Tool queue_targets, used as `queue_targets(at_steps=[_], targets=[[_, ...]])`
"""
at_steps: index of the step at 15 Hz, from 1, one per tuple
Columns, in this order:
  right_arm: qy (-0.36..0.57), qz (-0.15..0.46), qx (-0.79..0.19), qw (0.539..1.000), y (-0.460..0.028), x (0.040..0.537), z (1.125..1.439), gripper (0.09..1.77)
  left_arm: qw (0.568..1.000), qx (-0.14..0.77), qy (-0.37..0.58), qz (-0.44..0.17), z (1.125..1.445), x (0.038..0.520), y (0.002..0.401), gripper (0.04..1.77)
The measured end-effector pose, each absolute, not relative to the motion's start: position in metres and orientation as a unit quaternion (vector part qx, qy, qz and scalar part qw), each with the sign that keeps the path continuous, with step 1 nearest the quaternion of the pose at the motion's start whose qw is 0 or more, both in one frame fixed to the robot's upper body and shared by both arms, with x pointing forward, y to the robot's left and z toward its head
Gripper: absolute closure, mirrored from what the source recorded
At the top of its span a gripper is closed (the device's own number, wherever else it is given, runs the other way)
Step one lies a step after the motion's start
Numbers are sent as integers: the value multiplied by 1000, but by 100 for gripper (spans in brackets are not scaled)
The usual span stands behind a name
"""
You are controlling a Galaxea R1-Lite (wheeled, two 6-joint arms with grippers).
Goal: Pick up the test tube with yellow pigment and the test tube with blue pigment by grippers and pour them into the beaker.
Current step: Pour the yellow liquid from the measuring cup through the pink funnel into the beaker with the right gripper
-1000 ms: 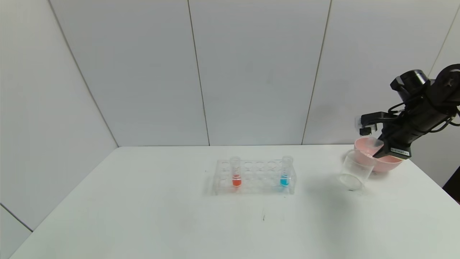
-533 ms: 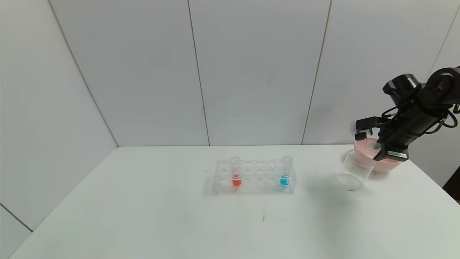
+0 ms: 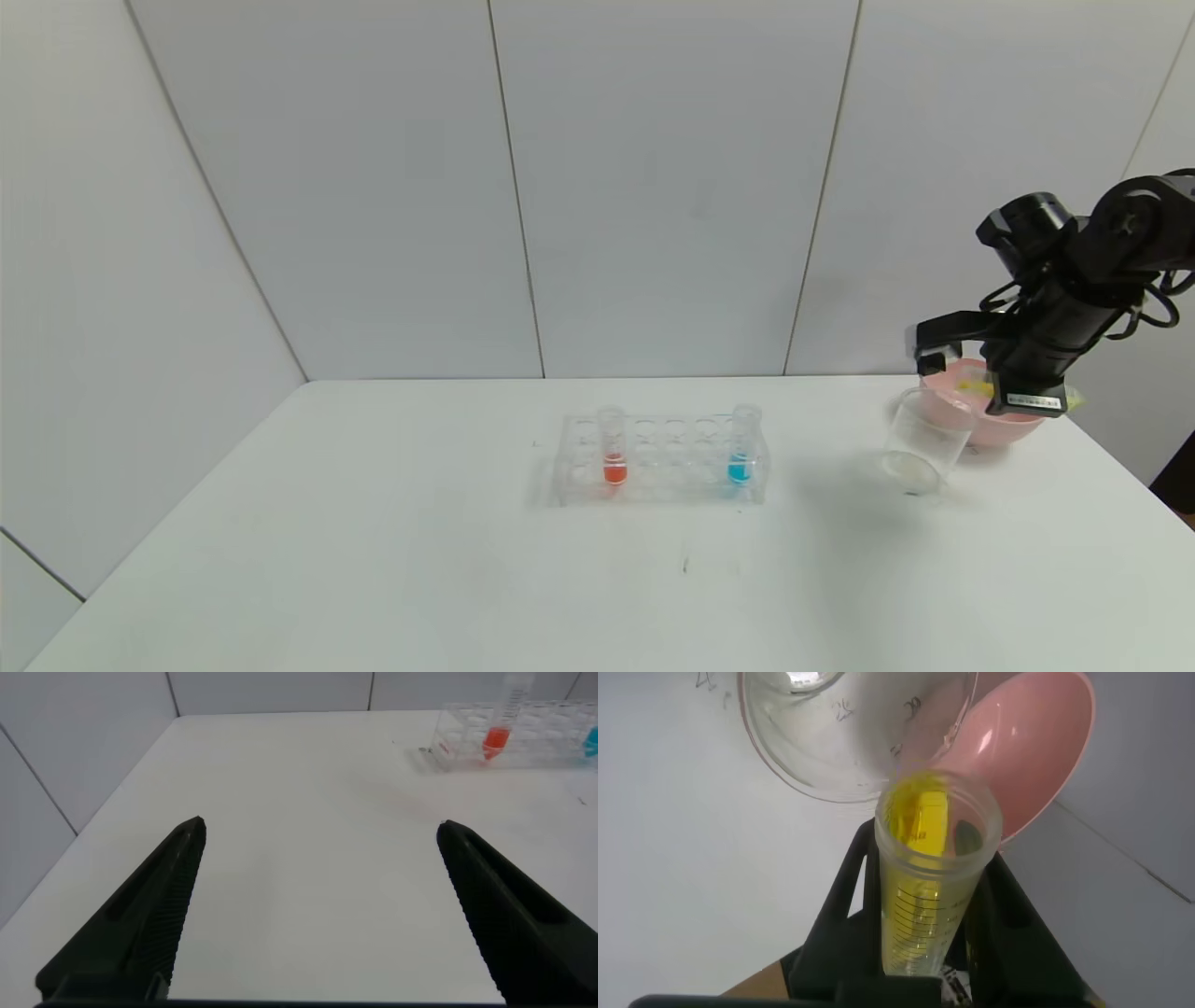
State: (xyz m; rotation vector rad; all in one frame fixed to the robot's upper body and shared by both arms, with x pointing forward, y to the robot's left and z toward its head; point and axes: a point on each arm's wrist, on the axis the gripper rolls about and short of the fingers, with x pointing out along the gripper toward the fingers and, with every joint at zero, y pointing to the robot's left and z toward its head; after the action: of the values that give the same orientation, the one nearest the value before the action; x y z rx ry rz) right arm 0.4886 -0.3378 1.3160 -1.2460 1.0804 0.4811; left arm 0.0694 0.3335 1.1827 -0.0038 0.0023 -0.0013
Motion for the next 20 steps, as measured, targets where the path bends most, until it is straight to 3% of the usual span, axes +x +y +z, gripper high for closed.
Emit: queue_targets(at_steps=[10,20], targets=[[495,185,-583,617,-327,492,1311,129,1000,-2,1,-1,1183,69,334,5],[518,131,-649,542,-314,494,1308,129,1000,-2,1,-1,1183,69,334,5]])
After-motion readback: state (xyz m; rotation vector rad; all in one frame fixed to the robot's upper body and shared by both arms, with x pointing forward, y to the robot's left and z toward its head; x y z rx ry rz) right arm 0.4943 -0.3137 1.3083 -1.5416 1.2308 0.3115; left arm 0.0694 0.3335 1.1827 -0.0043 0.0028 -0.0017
